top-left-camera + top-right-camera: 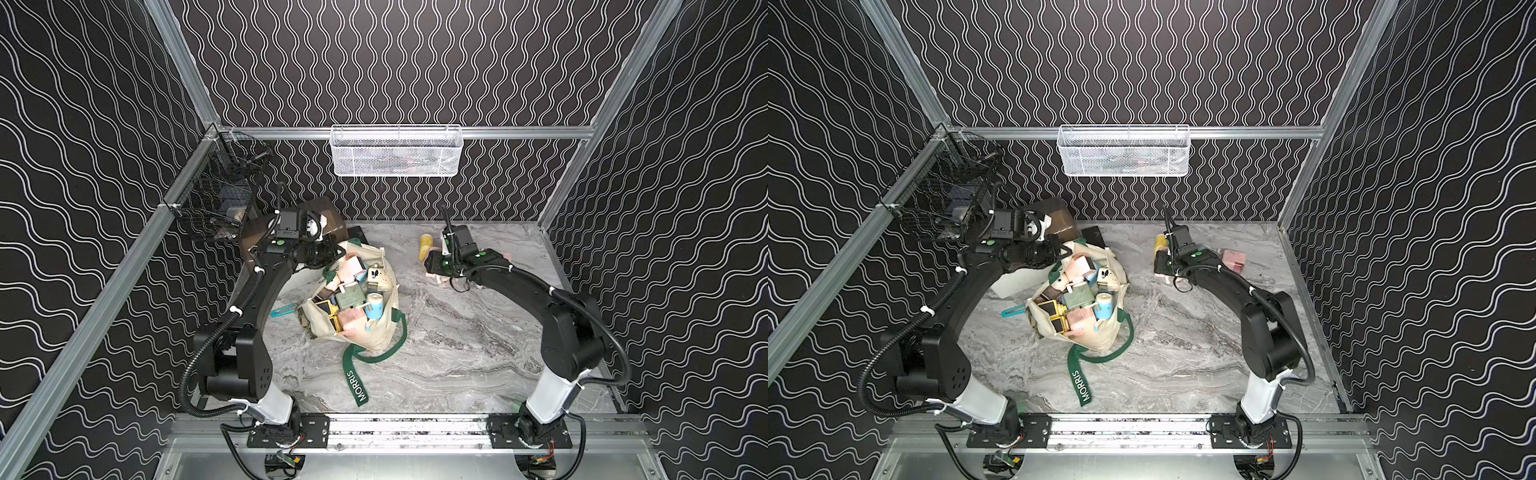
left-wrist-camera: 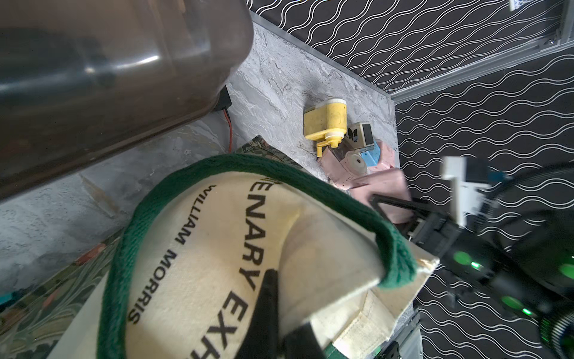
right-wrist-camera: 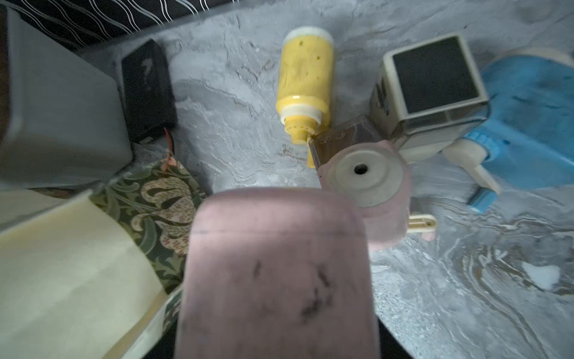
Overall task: Take out the pencil sharpeners from the tote bags
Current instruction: Place the pencil sharpener at the center of the board.
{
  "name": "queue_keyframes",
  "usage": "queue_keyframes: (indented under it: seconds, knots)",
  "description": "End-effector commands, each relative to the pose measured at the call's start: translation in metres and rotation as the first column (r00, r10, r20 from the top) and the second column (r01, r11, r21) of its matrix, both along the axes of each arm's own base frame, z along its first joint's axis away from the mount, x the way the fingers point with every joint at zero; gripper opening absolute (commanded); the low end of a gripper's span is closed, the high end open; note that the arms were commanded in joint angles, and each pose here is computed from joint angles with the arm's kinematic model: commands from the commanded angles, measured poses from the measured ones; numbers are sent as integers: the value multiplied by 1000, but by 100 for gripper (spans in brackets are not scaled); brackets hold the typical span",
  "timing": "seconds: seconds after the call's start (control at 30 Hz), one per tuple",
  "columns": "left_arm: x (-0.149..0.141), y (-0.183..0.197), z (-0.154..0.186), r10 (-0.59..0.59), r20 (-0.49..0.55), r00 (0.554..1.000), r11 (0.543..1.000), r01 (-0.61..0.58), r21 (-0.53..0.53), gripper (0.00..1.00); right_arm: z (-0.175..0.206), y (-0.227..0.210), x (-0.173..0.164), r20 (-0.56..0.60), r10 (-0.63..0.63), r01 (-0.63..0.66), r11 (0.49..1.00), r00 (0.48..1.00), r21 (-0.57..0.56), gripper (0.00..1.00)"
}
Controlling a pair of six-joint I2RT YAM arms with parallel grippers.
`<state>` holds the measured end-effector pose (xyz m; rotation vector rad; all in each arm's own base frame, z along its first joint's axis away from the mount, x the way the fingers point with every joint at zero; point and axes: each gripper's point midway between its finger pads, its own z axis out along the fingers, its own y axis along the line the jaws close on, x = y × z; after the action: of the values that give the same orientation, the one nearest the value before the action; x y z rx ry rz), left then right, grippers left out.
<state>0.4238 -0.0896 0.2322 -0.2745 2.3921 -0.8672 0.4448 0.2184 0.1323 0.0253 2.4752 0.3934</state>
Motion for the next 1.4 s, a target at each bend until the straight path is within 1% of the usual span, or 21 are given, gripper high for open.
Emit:
queue_keyframes:
  seconds: [0.0, 0.17, 0.27, 0.33, 0.37, 0.47, 0.53, 0.6, 0.67, 0.77, 0.9, 1.0, 1.07, 1.17, 1.37]
  knots:
    - [-7, -2, 1, -8, -18, 1000, 1000, 8, -9, 0, -8, 6, 12, 10, 15, -15, 1000, 1000, -5, 56]
    - [-6, -2, 1, -9, -17, 1000, 1000, 9, -9, 0, -25, 8, 15, -9, 32, -32, 999, 999, -24, 56]
    - [-6, -2, 1, -8, -18, 1000, 1000, 8, -9, 0, -20, 12, 14, -1, 52, -52, 999, 999, -3, 56]
    - [-6, -2, 1, -9, -17, 1000, 1000, 9, -10, 0, -8, 12, 13, 16, 57, -57, 998, 998, 2, 56]
    - [-6, -2, 1, -9, -18, 1000, 1000, 9, -11, 0, 2, -1, 17, 33, 34, -34, 999, 999, 10, 56]
    - [-6, -3, 0, -10, -19, 1000, 1000, 10, -14, 0, 35, -19, 19, 86, -2, -1, 999, 996, 36, 56]
    - [-7, -3, 1, -12, -19, 1000, 1000, 12, -19, 0, 56, -43, 25, 127, -65, 60, 997, 990, 44, 56]
    - [-7, -4, 0, -13, -19, 1000, 1000, 13, -25, 0, 70, -80, 34, 150, -160, 158, 987, 976, 28, 56]
    - [-6, -5, 1, -17, -19, 1000, 999, 16, -32, 0, 72, -120, 43, 146, -265, 263, 964, 953, 32, 56]
    - [-6, -8, 4, -23, -15, 1000, 998, 22, -51, 0, 61, -181, 52, 128, -406, 407, 913, 905, 22, 55]
    - [-6, -9, 4, -27, -15, 1000, 998, 26, -65, 0, 25, -259, 53, 68, -563, 566, 823, 823, -38, 55]
    - [-6, -9, 4, -25, -13, 1000, 998, 24, -65, 0, -2, -299, 48, 22, -632, 633, 773, 774, -46, 55]
    - [-6, -7, 3, -20, -20, 1000, 998, 18, -55, 0, -16, -316, 47, -6, -656, 655, 754, 755, -58, 55]
    - [-5, -7, 3, -18, -17, 1000, 998, 17, -54, 0, -34, -328, 46, -42, -679, 676, 734, 733, -71, 55]
    - [-5, -6, 2, -17, -19, 1000, 999, 16, -46, 0, -62, -331, 51, -83, -662, 653, 749, 745, -118, 56]
